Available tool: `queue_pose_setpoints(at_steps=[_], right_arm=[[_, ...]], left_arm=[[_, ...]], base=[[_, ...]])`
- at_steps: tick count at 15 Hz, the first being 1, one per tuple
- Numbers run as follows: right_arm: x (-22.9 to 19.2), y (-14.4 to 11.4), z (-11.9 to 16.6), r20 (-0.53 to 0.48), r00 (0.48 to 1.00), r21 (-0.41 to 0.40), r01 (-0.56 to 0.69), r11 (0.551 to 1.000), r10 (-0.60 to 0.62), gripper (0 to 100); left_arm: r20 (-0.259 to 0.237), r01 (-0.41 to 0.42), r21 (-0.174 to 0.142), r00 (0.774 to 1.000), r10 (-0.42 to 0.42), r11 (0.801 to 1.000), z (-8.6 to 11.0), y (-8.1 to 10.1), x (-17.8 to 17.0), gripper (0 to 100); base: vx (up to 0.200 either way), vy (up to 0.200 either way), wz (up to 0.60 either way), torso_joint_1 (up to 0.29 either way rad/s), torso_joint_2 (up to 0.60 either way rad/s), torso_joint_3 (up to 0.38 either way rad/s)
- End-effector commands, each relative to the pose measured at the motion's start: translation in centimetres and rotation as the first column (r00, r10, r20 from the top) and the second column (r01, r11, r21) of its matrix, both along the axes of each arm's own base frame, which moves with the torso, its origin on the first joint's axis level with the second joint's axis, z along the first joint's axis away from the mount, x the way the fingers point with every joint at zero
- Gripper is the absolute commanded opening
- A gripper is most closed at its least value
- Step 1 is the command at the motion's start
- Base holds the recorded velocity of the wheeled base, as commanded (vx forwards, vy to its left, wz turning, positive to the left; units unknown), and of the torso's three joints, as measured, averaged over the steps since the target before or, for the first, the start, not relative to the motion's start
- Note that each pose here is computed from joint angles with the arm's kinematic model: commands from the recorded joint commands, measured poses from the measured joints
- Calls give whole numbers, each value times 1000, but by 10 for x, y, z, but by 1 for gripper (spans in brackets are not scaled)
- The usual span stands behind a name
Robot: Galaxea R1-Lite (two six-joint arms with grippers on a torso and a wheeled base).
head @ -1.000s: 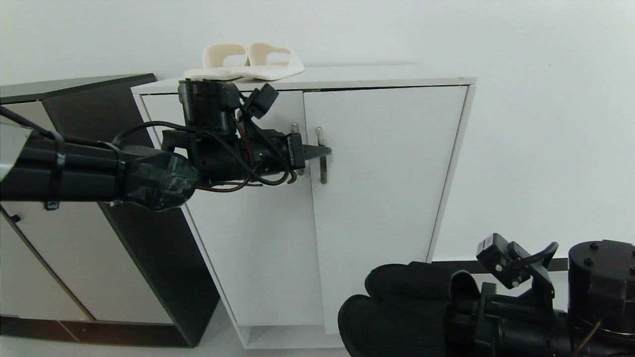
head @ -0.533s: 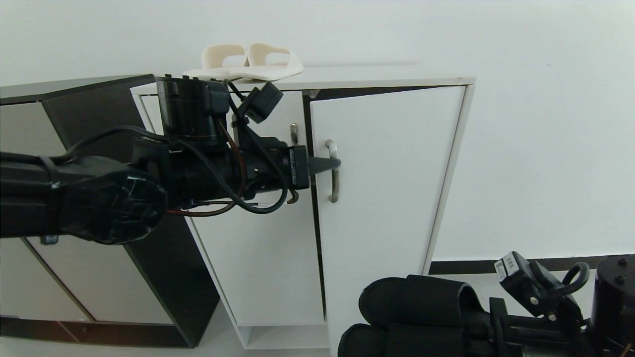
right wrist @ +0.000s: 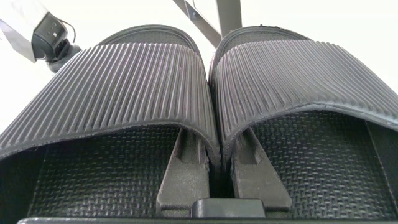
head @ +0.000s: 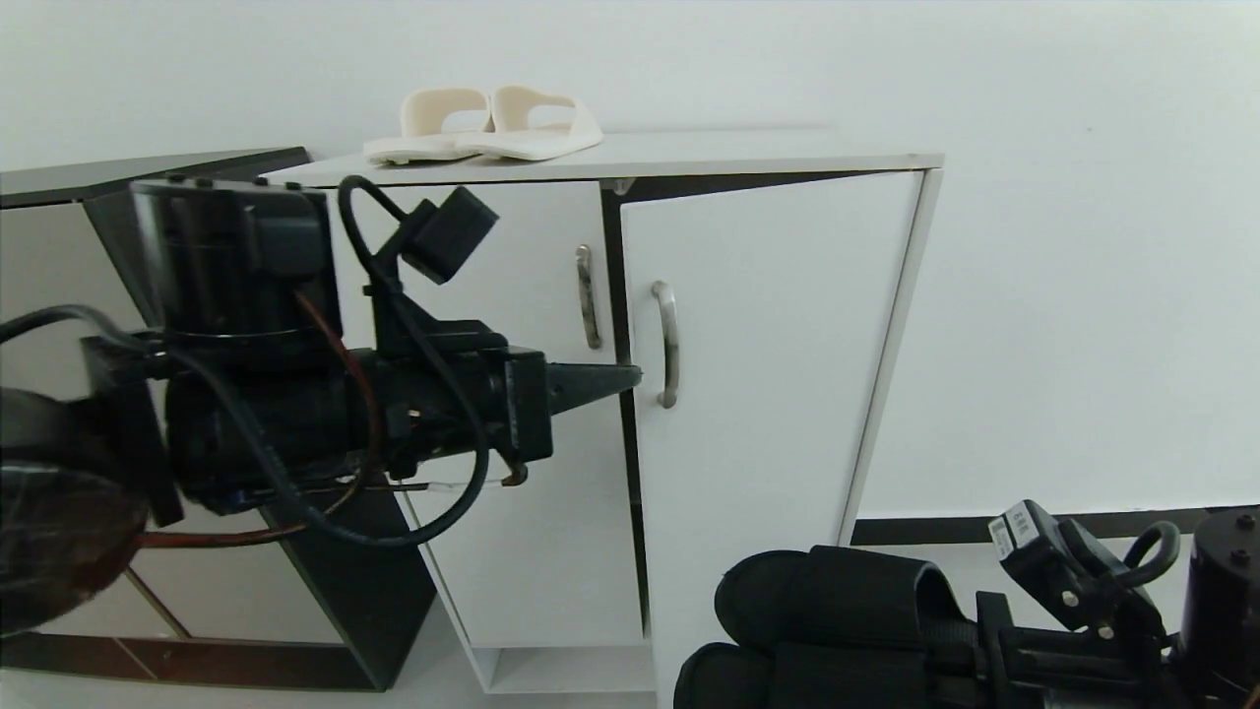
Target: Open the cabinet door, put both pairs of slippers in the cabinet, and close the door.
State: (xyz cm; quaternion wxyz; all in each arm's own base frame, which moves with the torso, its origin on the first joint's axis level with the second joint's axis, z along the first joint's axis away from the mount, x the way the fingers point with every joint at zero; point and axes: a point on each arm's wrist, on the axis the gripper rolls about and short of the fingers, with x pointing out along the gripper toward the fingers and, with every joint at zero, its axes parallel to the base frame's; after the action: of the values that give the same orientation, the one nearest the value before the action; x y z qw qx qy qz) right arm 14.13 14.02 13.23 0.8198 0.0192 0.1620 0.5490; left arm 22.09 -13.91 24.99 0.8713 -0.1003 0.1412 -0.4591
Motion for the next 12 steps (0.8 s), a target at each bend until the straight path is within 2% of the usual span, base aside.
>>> queue_pose_setpoints(at_steps=[1, 3, 4, 6, 7, 9, 11, 12], right_arm=[[0, 0, 0, 2, 1000, 1, 0, 1000, 0, 0], [-1, -1, 2, 8, 1000, 7, 0, 1000, 0, 0], [-2, -1, 3, 13, 1000, 12, -2, 1000, 2, 0], [-2, -2, 5, 19, 1000, 15, -2, 1000, 2, 0], [-2, -2, 5, 19, 1000, 15, -2, 1000, 2, 0], [-2, -2, 5, 19, 1000, 15, -2, 1000, 2, 0], [-2, -2, 5, 18, 1000, 15, 0, 1000, 0, 0], [-2, -2, 5, 18, 1000, 15, 0, 1000, 0, 0]], left_arm=[[58, -57, -39, 997, 59, 998, 15, 27, -18, 0], [78, -97, -51, 992, 101, 994, 22, 35, -9, 0], [98, -131, -62, 986, 136, 989, 24, 35, 13, 0], [109, -145, -74, 982, 153, 987, 23, 33, 29, 0], [87, -148, -93, 984, 156, 985, 23, 27, 46, 0], [68, -150, -95, 985, 157, 984, 19, 18, 70, 0], [85, -148, -104, 984, 157, 983, 12, 7, 99, 0], [86, -148, -105, 984, 157, 983, 12, 6, 101, 0]], base=[[0, 0, 0, 0, 0, 0], [0, 0, 0, 0, 0, 0], [0, 0, 0, 0, 0, 0], [0, 0, 0, 0, 0, 0], [0, 0, 0, 0, 0, 0], [0, 0, 0, 0, 0, 0], [0, 0, 0, 0, 0, 0], [0, 0, 0, 0, 0, 0]])
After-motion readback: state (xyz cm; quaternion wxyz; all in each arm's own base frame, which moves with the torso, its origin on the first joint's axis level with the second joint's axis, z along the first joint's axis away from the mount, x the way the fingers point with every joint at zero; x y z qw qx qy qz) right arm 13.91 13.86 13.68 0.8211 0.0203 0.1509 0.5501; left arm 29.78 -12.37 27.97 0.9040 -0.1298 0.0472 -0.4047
